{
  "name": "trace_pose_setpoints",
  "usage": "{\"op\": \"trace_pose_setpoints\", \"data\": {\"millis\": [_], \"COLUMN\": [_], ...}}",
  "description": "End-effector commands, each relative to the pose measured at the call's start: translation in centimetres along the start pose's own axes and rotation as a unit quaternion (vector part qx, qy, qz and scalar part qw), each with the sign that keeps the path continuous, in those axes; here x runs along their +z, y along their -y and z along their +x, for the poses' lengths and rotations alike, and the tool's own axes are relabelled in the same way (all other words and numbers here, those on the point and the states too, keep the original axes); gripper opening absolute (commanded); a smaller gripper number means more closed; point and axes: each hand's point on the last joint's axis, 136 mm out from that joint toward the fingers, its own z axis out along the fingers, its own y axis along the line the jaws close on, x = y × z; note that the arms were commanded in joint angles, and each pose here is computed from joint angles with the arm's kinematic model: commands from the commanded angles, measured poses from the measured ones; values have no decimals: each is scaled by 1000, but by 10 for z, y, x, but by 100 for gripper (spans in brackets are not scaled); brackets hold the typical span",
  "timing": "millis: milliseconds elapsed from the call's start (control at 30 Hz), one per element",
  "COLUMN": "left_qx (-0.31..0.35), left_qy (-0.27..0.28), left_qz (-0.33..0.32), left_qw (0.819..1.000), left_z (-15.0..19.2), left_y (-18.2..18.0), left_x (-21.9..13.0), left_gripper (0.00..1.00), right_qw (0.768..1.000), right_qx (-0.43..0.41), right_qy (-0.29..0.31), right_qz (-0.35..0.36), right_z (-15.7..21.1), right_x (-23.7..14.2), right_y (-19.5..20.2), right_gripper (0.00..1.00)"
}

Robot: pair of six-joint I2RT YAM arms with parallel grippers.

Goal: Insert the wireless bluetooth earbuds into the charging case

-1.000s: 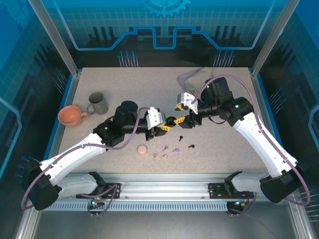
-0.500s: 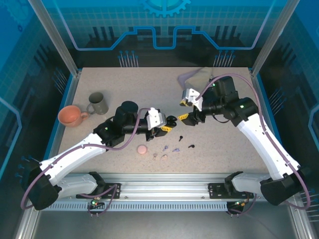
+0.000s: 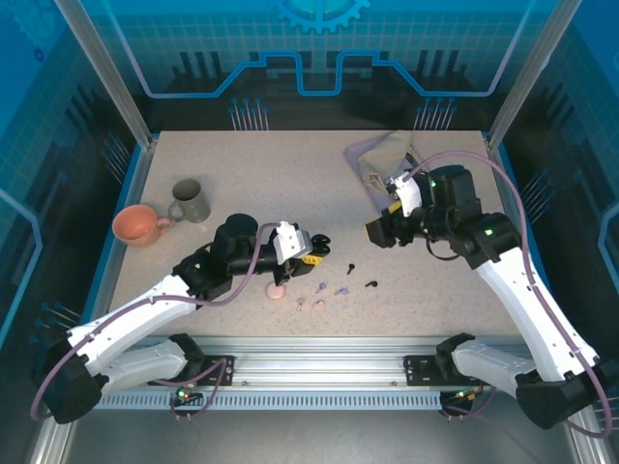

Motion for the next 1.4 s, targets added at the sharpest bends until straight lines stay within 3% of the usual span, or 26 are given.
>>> {"op": "trace_pose_setpoints", "data": {"millis": [0,100,333,933,1367], "left_qx": [-1,2,7,41,46], "left_qy": [26,30,42,64,69], "left_qz": [-12,-14,-14,-1,-3], "left_qw": [1000,999,999,997,997], "left_z": [-10,-10,-12,-22,-22], "left_y": [2,4,7,16,20], "left_x": [-8,-13,-18,-29,-35], "left_gripper": [5,4,4,3,3], "right_qw": [981,957,918,888,877], "right_qx": [184,262,342,291,283], "right_qy": [-56,-96,-160,-279,-306], "right_qz": [38,81,121,221,237], "right_z": [42,80,135,137,146], "right_x": [24,47,89,164,194], "right_y": [24,43,55,63,72], "right_gripper": [65,64,63,53,44]}}
